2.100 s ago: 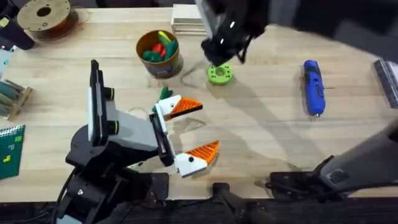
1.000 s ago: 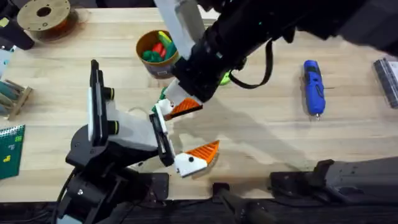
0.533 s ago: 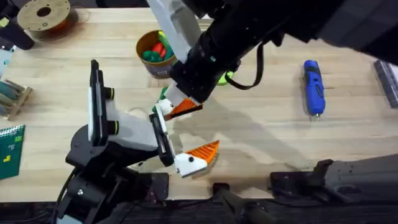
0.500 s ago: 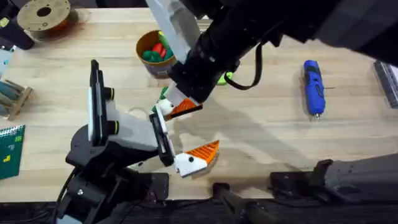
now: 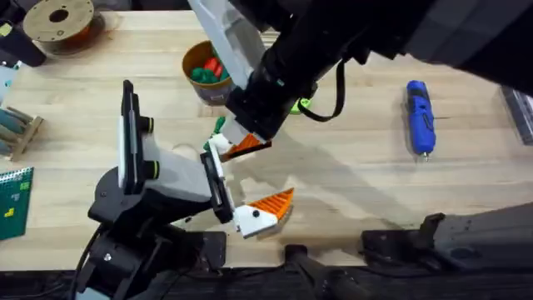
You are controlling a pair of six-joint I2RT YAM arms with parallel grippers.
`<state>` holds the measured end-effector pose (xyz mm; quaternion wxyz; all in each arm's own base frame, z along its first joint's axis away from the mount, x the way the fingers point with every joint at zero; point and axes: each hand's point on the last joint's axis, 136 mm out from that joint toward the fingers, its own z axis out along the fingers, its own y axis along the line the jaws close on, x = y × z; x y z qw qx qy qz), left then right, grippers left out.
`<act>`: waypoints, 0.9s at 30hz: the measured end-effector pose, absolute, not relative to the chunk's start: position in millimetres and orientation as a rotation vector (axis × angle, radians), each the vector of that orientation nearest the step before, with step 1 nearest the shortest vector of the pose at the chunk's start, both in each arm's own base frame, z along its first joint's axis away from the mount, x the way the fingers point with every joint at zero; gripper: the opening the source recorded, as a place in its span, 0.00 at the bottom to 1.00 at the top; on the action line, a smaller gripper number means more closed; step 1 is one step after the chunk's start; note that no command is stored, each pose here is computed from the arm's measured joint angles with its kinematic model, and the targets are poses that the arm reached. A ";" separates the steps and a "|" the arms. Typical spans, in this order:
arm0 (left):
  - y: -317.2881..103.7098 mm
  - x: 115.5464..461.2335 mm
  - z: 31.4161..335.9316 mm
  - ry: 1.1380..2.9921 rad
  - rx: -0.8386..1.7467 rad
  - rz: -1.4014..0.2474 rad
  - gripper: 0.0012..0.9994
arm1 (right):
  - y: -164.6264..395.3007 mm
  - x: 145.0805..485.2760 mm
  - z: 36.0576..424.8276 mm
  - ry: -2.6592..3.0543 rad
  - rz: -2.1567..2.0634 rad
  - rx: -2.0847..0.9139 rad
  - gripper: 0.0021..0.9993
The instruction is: Pick up the gripper from the table and insert it into the empty holder that is missing its gripper. Then pick up a screw, insert it into the mounting hole, and use the screwdriver to tighten it. Finally, clean up the table by picking up the vegetable and placing it into the bucket.
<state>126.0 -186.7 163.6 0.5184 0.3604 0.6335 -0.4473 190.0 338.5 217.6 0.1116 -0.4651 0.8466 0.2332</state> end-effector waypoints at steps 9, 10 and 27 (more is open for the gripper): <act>-186.7 126.0 163.6 1.515 0.870 -1.068 0.99 | 337.4 185.0 214.8 2.493 0.696 -1.400 0.01; -186.7 126.0 163.7 1.515 0.870 -1.068 0.99 | 337.5 184.9 214.9 2.492 0.697 -1.400 0.01; -186.7 126.5 162.2 1.534 0.856 -1.081 0.99 | 344.3 188.2 203.6 2.511 0.707 -1.408 0.01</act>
